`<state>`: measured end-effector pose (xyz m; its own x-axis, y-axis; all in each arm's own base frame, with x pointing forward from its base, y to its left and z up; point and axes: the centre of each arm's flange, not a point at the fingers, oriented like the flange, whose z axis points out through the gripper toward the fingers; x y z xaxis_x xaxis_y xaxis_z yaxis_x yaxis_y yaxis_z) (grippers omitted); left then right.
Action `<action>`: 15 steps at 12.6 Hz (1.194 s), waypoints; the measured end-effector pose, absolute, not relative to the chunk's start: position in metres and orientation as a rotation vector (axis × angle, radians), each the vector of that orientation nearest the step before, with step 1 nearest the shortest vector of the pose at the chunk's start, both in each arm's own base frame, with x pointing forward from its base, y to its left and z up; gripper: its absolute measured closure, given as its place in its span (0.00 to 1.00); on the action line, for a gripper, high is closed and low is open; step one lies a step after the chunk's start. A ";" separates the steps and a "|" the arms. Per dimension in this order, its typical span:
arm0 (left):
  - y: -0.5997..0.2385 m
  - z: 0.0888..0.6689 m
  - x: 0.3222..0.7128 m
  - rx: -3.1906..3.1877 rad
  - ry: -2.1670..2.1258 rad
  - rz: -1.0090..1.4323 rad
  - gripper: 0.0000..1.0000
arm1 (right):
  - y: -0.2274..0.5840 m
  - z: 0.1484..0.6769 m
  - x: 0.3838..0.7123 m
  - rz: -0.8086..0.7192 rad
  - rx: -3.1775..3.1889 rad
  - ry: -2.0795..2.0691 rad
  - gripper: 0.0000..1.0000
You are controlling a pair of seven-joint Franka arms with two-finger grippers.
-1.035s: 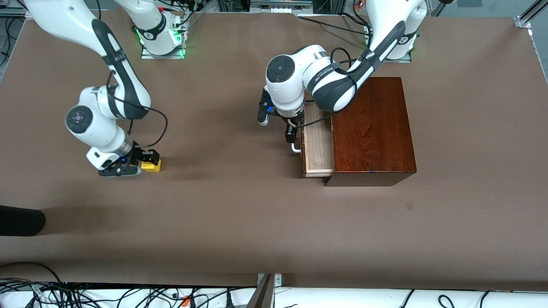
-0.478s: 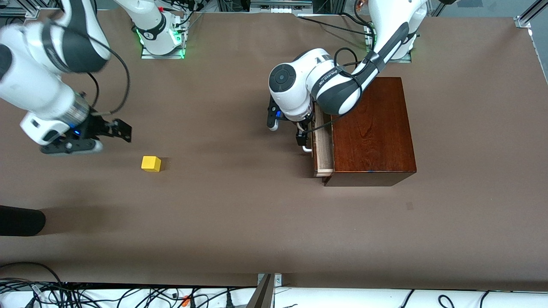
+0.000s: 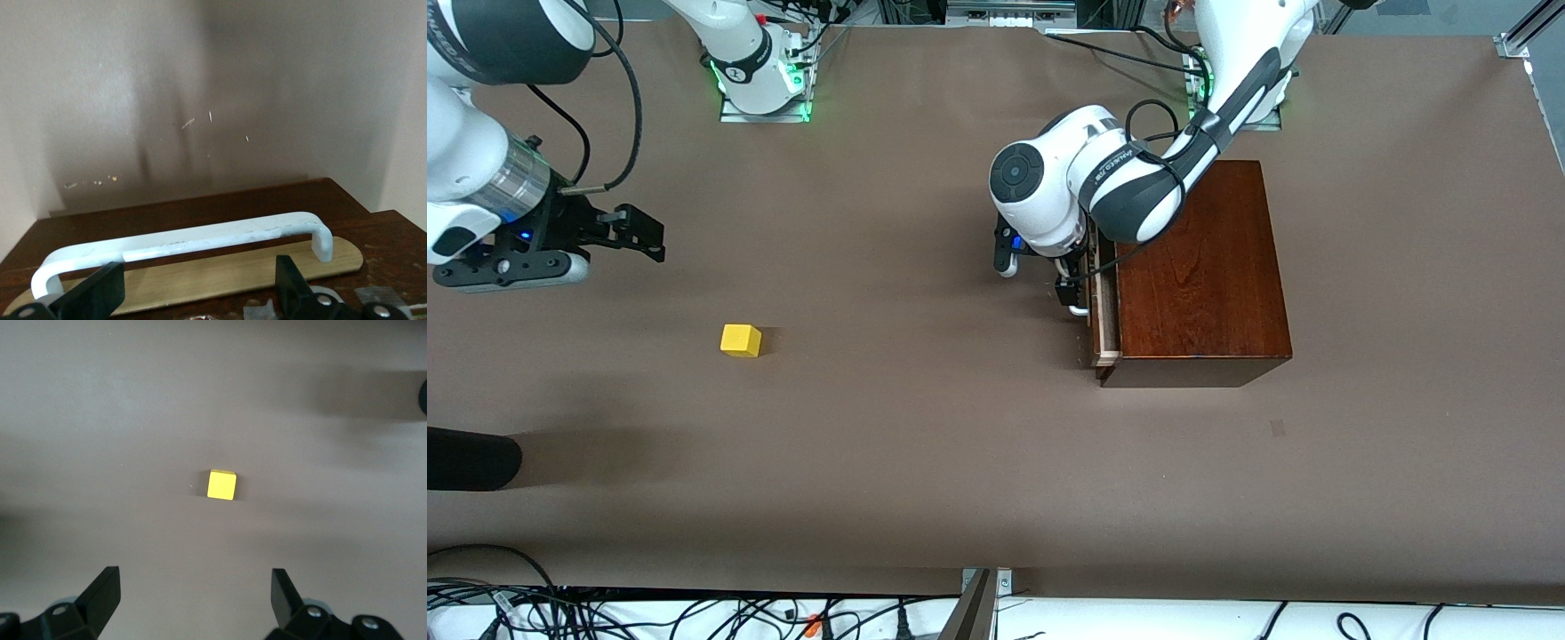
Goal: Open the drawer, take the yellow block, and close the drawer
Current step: 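Push the drawer shut by its handle with the left gripper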
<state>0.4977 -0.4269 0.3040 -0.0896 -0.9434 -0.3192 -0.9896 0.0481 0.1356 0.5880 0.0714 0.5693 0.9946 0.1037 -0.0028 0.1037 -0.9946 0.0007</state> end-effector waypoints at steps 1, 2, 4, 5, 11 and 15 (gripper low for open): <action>-0.426 0.304 0.498 -2.020 2.158 0.489 0.00 | 0.071 0.574 0.589 0.009 3.137 0.163 0.00; -0.425 0.304 0.499 -2.025 2.150 0.495 0.00 | 0.071 0.578 0.589 0.012 3.137 0.162 0.00; -0.422 0.303 0.500 -2.033 2.134 0.506 0.00 | 0.069 0.580 0.589 -0.004 3.137 0.157 0.00; -0.421 0.303 0.500 -2.035 2.130 0.510 0.00 | 0.067 0.581 0.590 -0.003 3.137 0.154 0.00; -0.416 0.302 0.503 -2.046 2.113 0.523 0.00 | 0.065 0.586 0.592 0.003 3.137 0.147 0.00; -0.402 0.295 0.511 -2.053 2.084 0.555 0.00 | 0.061 0.582 0.594 -0.012 3.137 0.132 0.00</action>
